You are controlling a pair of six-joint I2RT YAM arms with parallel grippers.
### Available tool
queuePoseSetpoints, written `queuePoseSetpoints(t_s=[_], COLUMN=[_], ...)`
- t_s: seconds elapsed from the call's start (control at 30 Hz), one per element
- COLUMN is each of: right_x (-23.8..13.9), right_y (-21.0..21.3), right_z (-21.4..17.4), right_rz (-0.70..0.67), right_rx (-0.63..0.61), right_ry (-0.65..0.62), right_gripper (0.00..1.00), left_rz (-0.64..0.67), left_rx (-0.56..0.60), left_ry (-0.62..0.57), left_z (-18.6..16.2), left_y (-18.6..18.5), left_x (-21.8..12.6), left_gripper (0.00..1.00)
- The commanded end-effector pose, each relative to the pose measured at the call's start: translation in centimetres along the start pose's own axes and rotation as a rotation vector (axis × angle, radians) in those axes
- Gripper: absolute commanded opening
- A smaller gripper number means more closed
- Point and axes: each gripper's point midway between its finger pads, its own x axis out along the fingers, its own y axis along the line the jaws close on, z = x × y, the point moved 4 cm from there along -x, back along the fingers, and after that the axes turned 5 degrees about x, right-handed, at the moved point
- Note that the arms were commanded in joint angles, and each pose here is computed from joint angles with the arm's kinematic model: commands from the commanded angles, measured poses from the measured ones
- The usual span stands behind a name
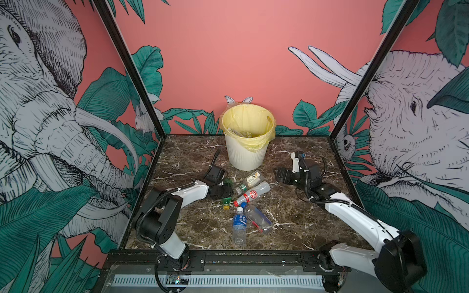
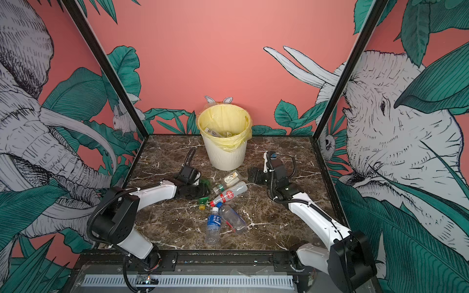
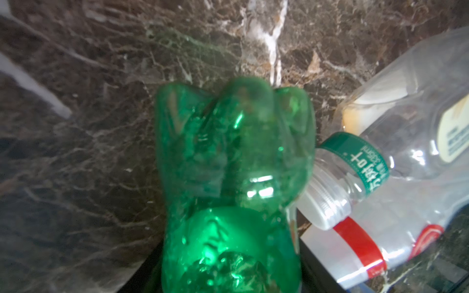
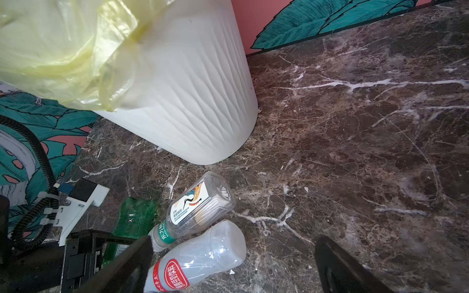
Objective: Throw the plastic bottles in the bin
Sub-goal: 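Lower the left gripper around the green soda bottle's base, then close the left gripper on the green bottle and lift it upright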
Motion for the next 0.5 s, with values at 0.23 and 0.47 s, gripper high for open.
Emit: queuePoseSetpoints(t_s=[0.23,0.47], right_x=[0.0,-0.2], right_y=[0.4,0.3], right_z=[0.5,0.3], right_rz=[0.027,0.024], right_rx=[0.020,0.026], right_ry=[-0.020,-0.013], right_gripper=[0.99,0.99], left_rz=[0.017,0.021], left_rx=[0.013,0.019], left_ry=[-0.035,-0.055], left_z=[-0.7,-0.9], left_y=[0.3,0.4], left_x=[-1.7,-2.7], left_gripper=[0.53,0.51])
